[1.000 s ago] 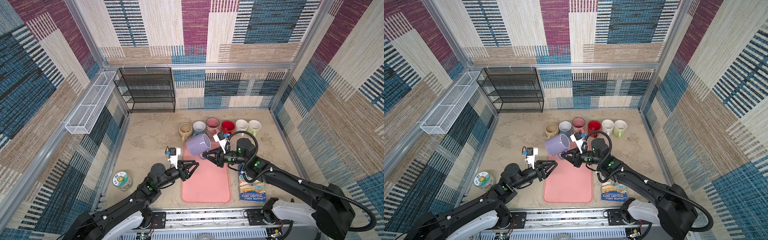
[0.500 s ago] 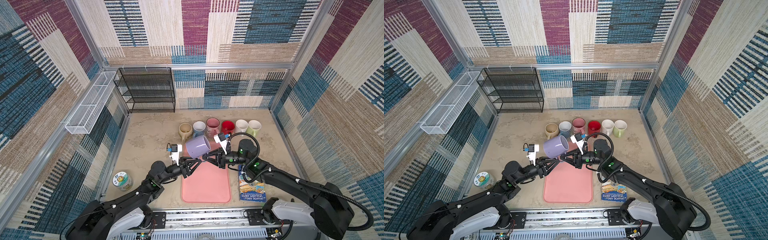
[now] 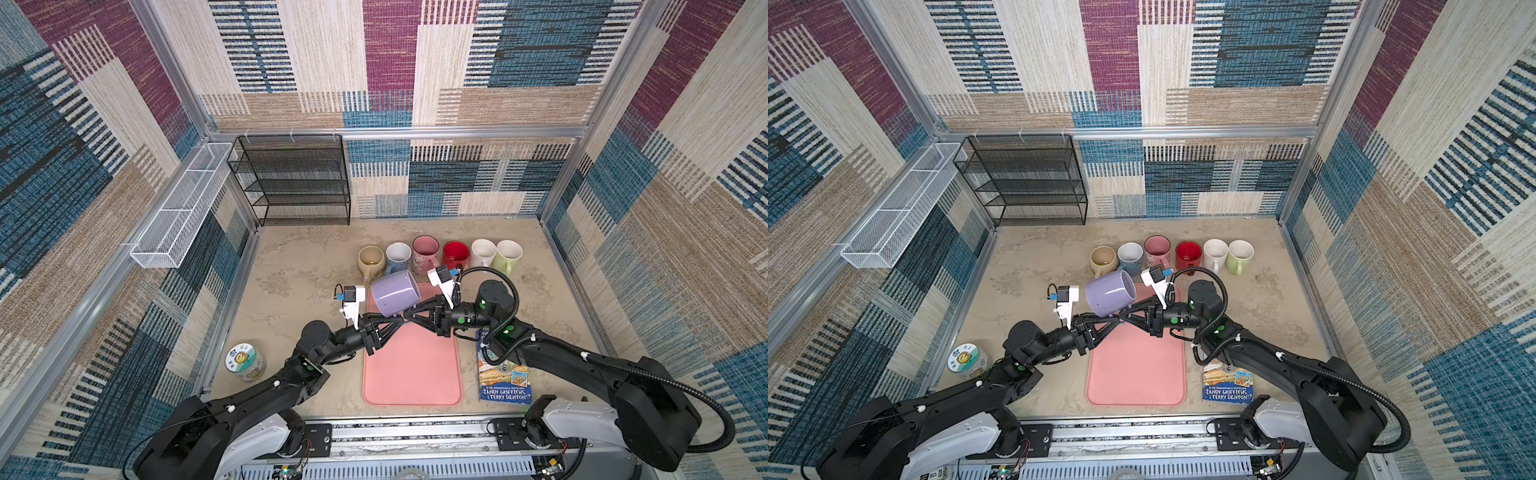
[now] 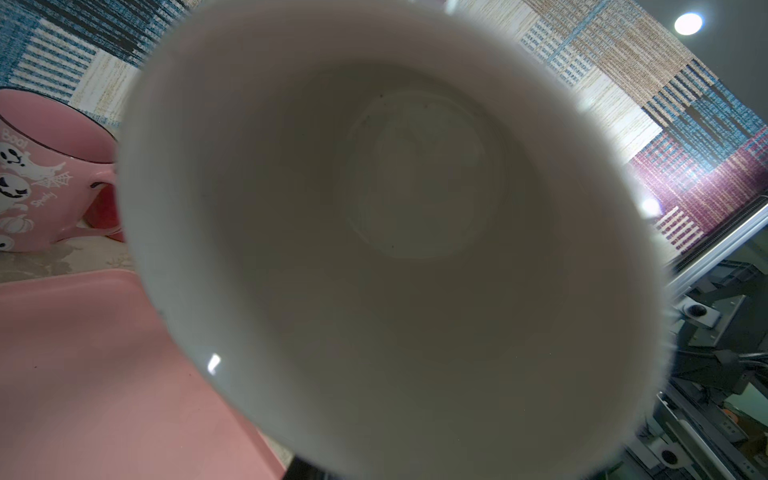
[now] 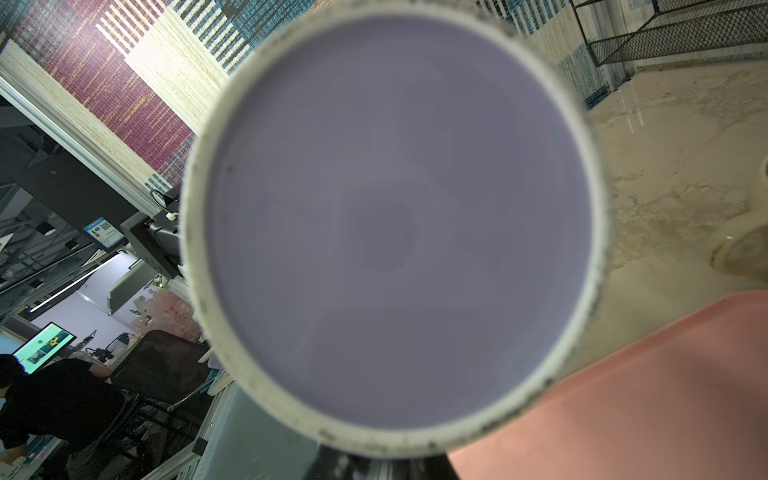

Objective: Turn the mug right side up
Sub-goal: 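Close the left gripper on the purple mug's rim while the right holds the handle, then carry the purple mug beside the cream mug with the left gripper while the right releases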

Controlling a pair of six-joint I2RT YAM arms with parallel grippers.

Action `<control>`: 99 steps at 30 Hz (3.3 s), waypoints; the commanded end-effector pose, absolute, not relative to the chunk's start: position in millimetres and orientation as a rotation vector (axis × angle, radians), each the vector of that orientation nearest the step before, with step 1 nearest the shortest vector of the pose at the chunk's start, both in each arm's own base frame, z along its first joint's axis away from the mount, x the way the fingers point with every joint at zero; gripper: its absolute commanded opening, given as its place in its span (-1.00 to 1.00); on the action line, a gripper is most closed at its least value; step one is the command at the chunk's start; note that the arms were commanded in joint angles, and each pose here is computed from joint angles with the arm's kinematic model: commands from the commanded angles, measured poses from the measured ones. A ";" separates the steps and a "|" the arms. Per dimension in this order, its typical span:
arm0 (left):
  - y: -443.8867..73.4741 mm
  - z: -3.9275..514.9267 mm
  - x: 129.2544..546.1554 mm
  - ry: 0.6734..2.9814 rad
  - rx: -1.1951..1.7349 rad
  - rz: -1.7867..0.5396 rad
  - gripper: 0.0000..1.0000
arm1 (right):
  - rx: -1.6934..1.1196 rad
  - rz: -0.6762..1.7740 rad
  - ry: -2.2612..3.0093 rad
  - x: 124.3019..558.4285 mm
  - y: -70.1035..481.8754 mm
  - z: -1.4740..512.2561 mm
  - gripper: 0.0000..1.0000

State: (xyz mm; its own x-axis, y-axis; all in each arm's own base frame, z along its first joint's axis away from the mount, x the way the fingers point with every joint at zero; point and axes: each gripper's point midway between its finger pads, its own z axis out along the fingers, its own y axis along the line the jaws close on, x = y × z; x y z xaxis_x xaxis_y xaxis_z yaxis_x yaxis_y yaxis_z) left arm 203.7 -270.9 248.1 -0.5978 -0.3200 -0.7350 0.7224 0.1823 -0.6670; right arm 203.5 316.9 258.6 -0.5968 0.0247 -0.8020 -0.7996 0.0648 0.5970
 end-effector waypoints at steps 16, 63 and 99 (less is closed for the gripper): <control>-258.9 282.6 212.4 1.462 0.326 -1.517 -1.00 | -0.810 1.696 1.676 189.8 316.8 239.9 -1.00; -161.8 170.2 233.2 2.134 0.032 -0.674 -1.00 | -0.794 1.463 1.742 216.3 312.8 249.7 0.16; -87.0 187.0 365.6 2.742 0.289 0.165 -1.00 | -0.653 1.131 1.890 229.9 274.3 203.2 0.16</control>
State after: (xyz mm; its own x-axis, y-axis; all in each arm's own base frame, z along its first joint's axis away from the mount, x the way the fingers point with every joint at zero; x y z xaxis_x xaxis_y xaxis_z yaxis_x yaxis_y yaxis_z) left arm 354.9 -98.4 184.0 -0.9132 0.1723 -0.3692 0.1545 0.9849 0.0775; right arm 226.1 277.0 202.5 -0.5440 -0.0330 -0.8384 -0.7616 0.4389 0.4769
